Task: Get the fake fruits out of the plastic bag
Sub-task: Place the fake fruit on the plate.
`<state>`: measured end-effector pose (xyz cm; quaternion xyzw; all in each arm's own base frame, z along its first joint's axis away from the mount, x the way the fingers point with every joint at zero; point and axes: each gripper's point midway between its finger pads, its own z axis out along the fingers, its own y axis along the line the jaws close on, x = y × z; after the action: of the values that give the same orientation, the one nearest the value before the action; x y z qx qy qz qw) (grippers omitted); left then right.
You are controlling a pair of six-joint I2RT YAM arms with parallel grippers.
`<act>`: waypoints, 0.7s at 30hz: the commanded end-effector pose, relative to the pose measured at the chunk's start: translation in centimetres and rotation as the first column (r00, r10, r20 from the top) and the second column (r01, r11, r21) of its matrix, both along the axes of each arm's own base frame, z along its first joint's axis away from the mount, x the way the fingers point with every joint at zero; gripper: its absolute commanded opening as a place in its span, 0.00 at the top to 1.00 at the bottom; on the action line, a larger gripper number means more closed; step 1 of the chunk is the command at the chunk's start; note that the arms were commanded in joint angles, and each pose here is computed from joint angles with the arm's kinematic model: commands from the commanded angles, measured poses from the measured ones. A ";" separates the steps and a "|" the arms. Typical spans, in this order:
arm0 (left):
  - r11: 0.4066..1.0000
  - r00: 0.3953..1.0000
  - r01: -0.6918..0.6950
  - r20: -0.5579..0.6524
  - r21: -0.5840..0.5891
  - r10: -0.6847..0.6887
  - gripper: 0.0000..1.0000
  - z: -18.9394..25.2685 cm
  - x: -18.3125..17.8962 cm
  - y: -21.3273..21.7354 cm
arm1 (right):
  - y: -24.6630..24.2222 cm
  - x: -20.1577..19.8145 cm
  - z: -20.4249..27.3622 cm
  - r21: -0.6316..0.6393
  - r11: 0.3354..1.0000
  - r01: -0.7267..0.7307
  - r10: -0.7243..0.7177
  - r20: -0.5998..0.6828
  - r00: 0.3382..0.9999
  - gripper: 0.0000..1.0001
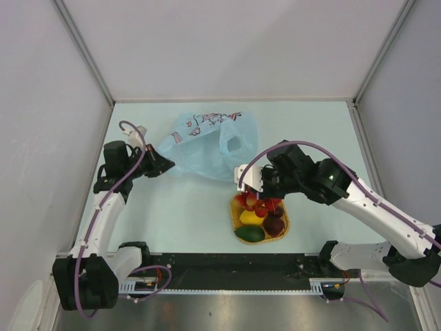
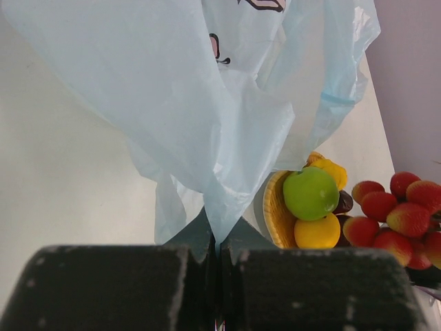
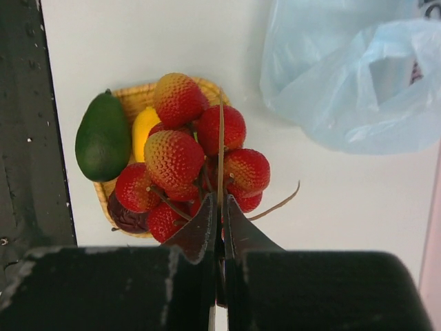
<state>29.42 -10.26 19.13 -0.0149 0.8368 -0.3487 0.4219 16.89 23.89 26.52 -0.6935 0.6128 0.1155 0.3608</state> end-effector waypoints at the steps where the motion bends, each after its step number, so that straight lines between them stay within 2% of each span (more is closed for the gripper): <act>1: 1.000 0.999 -0.002 0.042 0.020 0.001 1.00 1.4 0.8 0.4 | -0.3 -0.3 -0.3 0.057 0.998 0.000 0.000 -0.003 1.000 1.00; 10: 1.000 0.999 -0.001 0.042 0.029 0.000 1.00 1.5 0.8 0.4 | -1.5 0.1 -4.1 0.020 1.000 0.007 -0.006 -0.035 0.999 1.00; 18: 0.999 0.999 -0.003 0.042 0.033 0.001 1.00 1.5 0.8 0.5 | -1.3 0.1 -3.0 0.066 0.998 -0.023 0.023 0.002 1.000 1.00; 21: 0.999 0.999 -0.004 0.037 0.033 0.003 1.00 1.4 0.8 0.5 | -1.5 -0.5 -4.1 0.033 0.998 -0.051 0.052 -0.035 0.998 1.00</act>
<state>29.38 -10.22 18.80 -0.0165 0.8426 -0.3470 0.4116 16.68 21.79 21.51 -0.6914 0.6246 0.1324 0.3381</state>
